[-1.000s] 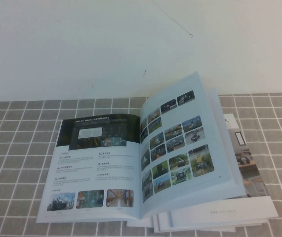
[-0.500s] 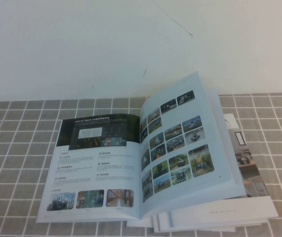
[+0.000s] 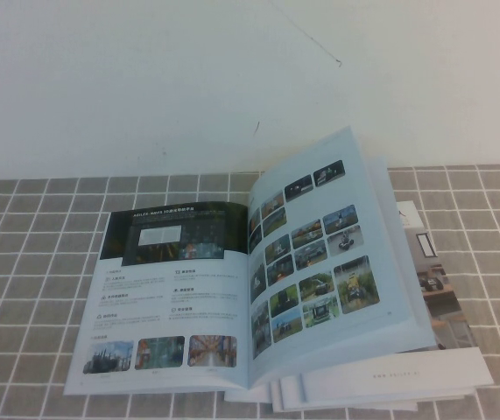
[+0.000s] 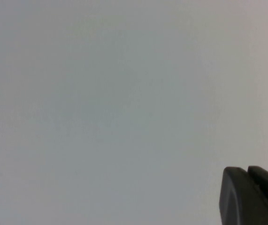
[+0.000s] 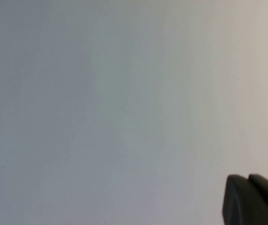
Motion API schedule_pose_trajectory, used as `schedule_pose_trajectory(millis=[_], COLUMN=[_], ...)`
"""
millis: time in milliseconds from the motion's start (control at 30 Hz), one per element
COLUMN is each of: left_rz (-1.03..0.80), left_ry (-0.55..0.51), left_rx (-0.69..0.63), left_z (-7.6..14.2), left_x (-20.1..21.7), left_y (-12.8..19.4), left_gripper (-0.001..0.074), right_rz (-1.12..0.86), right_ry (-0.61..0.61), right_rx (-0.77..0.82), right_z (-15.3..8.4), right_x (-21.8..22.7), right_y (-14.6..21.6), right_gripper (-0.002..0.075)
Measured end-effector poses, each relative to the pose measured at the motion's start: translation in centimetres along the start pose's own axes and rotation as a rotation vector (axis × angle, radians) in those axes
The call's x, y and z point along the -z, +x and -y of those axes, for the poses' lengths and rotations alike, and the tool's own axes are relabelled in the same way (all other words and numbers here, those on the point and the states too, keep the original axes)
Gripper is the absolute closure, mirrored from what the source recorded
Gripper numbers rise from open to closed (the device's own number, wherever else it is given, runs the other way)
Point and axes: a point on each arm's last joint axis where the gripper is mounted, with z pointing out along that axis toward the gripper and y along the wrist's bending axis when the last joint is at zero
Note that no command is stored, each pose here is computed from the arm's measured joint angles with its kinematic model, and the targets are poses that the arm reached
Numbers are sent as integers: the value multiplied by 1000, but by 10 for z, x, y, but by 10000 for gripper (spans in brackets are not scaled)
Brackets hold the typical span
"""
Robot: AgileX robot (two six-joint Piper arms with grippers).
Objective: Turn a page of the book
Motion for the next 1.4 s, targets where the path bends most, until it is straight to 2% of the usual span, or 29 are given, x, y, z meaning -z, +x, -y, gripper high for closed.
schedule_pose_trajectory(millis=[100,167,367,500,600,733,800,1000,1100,1233,1400], left_rz=[-96,-199,-403,-585,-689,-782,-849,-1108,-1203,-1320,-1445], left_ry=[-6,-14,-34,-40,-27,-69,-49,176,252,281,246], left_rx=[29,50,110,132,140,355,381,354,341,336,340], left_z=[0,0,4,6,9,12,17,48,65,82,88], left_x=[0,-3,-24,-51,-73,-101,-116,-169,-194,-214,-216], left_y=[7,5,-35,-46,-42,-20,-11,18,39,79,128], left_gripper=[738,738,738,738,738,738,738,738,738,738,738], right_rz=[8,-58,-351,-580,-719,-877,-948,-1113,-1216,-1236,-1205], right_ry=[13,4,-37,-61,-110,-242,-310,-524,-633,-724,-796], right_rx=[-23,-28,-41,-81,-91,-56,-54,-104,-175,-268,-412], right_z=[1,0,-5,-9,-15,-25,-30,-47,-56,-65,-76], right_x=[-2,-7,-25,-47,-65,-92,-105,-138,-151,-167,-191], right_y=[-4,-12,-47,-55,-54,-45,-36,-7,14,39,70], right_gripper=[729,729,729,729,729,729,729,729,729,729,715])
